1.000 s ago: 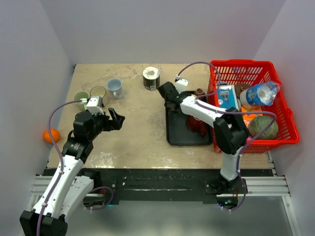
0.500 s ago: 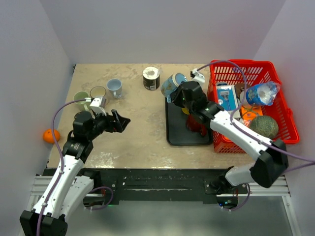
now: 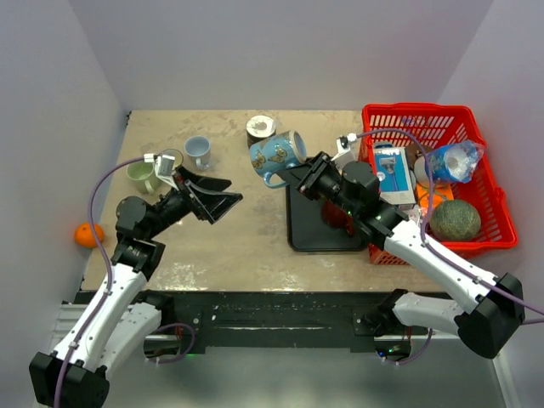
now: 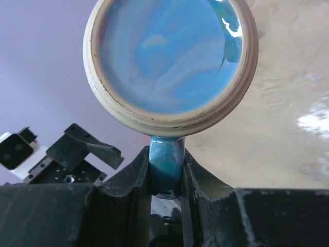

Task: Turn the mug right side up

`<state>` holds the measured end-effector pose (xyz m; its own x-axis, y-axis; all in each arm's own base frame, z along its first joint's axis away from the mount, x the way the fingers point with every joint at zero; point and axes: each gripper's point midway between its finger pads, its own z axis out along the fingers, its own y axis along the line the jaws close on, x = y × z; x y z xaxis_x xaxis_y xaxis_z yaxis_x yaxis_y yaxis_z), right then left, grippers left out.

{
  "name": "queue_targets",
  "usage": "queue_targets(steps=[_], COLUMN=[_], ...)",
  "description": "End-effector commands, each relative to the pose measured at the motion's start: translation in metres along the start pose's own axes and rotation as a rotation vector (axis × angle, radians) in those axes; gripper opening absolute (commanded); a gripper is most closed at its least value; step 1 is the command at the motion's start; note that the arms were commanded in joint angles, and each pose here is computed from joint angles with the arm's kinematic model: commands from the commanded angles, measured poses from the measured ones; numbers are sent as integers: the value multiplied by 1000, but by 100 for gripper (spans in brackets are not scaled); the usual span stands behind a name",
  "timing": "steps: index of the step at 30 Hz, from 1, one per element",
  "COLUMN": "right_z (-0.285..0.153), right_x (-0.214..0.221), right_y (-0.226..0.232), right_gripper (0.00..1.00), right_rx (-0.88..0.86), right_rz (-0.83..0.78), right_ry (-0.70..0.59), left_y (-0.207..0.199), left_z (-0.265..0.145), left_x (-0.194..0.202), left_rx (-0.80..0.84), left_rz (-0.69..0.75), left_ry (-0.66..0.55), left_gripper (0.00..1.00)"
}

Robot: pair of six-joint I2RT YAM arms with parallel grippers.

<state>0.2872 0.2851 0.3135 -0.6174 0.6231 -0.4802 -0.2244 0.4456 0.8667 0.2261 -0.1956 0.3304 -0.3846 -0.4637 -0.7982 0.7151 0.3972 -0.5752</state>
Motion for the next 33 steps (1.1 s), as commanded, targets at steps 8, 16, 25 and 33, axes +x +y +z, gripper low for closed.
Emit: queue_targets(steps=[8, 16, 25, 33], right_z=[-48, -57, -65, -57], right_x=[-32, -23, 0, 12], right_y=[144, 178, 197, 186], right_gripper=[0, 0, 0, 0], right_rx=[-552, -688, -786, -777], right_rz=[187, 149, 62, 40], right_ry=[-97, -68, -15, 1], left_y=[-53, -50, -54, -57], left_z=[29, 30, 32, 26], left_x=[-17, -31, -44, -46], left_rx=[167, 122, 135, 153], left_rz=[-230, -381, -463, -495], left_ry=[-81, -156, -195, -215], left_gripper=[96, 96, 87, 54])
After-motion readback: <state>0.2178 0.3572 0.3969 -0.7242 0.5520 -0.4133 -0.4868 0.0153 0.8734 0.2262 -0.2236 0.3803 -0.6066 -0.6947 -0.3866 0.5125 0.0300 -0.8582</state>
